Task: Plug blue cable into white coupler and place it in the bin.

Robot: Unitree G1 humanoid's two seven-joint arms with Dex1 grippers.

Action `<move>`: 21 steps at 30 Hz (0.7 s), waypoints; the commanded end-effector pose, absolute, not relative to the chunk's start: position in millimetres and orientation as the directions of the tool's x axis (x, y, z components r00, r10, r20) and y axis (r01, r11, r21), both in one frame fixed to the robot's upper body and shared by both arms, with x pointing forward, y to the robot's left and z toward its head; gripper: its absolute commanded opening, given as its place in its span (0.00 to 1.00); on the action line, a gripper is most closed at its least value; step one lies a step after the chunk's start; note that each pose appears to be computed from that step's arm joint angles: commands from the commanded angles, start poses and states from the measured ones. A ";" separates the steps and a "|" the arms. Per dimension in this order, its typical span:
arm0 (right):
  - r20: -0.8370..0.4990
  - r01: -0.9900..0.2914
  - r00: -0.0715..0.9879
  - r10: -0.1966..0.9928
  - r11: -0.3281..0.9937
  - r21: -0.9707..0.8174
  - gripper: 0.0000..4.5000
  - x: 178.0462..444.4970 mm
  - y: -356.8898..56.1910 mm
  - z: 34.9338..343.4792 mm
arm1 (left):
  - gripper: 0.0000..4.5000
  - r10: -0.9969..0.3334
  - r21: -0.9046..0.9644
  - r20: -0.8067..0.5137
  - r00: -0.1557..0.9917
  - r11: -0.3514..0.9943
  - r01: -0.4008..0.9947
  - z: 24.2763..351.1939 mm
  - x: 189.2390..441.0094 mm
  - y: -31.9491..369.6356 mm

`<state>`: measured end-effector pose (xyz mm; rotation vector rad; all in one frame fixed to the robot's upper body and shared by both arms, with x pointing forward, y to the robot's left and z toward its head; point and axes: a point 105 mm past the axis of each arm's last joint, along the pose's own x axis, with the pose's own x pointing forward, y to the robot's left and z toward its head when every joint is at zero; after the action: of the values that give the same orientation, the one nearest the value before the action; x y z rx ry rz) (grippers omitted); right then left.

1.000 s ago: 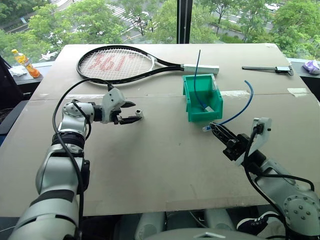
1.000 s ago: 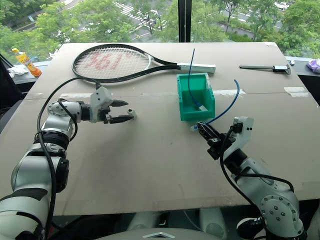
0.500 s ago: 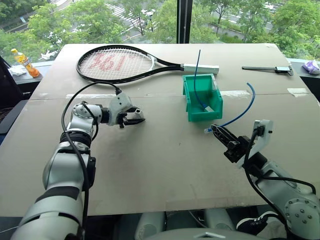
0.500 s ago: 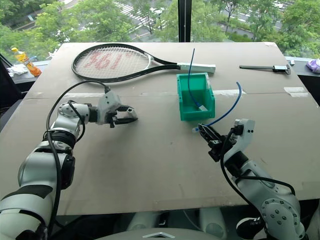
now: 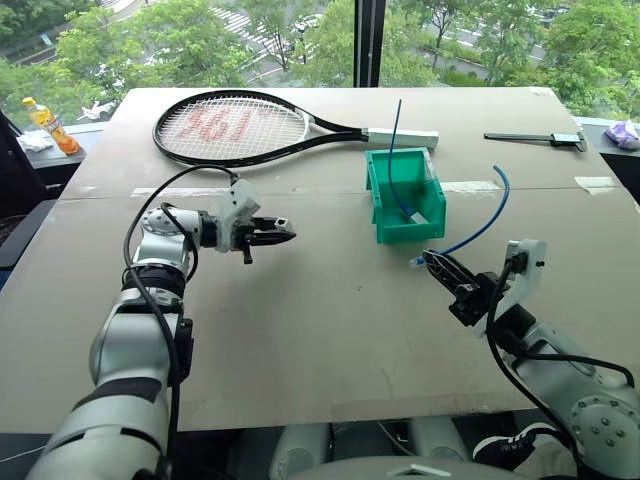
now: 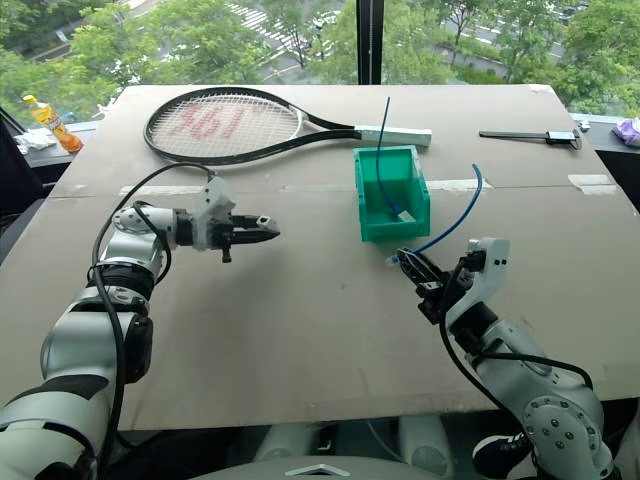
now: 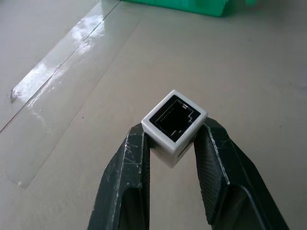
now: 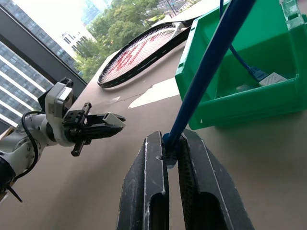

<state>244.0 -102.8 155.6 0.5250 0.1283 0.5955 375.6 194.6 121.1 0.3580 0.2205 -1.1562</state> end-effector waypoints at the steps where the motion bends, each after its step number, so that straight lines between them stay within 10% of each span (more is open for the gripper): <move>1: 0.063 -0.584 0.785 0.616 0.703 0.406 0.00 240.3 -95.5 168.1 | 0.16 -0.892 0.194 -0.295 0.344 0.296 0.935 129.1 365.5 163.6; 21: -0.172 -0.822 0.553 0.815 0.567 0.047 0.00 275.1 -74.1 158.1 | 0.16 -0.895 0.258 -0.380 0.233 0.140 0.956 104.8 321.3 53.1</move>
<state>274.2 -76.2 156.0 0.0036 0.1985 0.9378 319.2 57.6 96.0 0.4707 0.1889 -1.3408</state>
